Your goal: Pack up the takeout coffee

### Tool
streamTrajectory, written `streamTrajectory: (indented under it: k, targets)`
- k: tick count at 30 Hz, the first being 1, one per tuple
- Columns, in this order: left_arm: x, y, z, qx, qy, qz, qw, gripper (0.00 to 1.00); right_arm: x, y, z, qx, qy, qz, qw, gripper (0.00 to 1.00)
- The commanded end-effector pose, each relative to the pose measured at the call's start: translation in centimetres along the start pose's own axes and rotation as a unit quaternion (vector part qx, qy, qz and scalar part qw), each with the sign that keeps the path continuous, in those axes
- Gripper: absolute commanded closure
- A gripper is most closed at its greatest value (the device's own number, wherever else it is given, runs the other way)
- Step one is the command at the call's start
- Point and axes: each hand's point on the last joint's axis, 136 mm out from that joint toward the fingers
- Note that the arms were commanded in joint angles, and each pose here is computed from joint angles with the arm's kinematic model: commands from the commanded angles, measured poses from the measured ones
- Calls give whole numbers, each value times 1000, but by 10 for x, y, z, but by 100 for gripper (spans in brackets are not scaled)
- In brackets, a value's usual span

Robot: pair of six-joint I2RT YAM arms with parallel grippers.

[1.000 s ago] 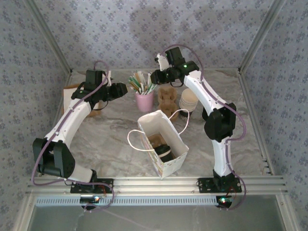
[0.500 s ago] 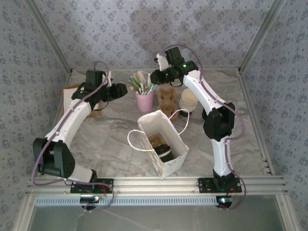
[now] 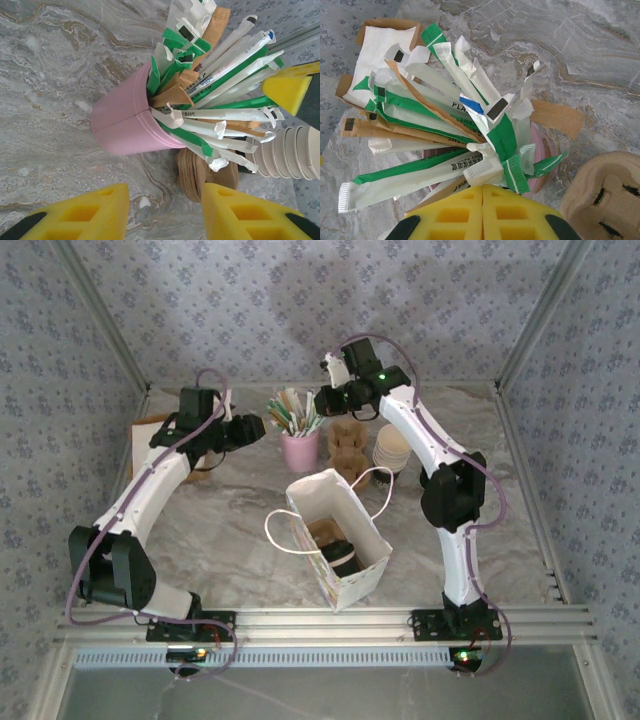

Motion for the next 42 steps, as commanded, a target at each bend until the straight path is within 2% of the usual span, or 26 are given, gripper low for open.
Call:
streamTrajectory:
  k: [1,9,21,33,42]
  targets:
    - [12,-9,-5,-14,-20,13,1000,58,17,12,-13,10,-18,-2,1000,94]
    - [20,-7,-7,-13,-34,7,999,58,38,20,-22,22,-33,11,999,96]
    - [46,-7,-8,-8,-70,-5,998,58,101,42,-41,49,-85,46,994,97]
    - [76,-8,-1,-3,-93,-12,996,58,202,86,-51,73,-170,56,981,97]
    - [102,-4,8,0,-109,-26,994,58,273,133,-25,92,-201,29,975,97]
Point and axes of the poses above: each hand's point on the last joint's axis, 136 mm out from that joint toward the fingers, its own x axis back along the fingers, its own y axis along the line the jaws close on, z = x × y, and after that the axes turned 10 degrees about x, right-handed
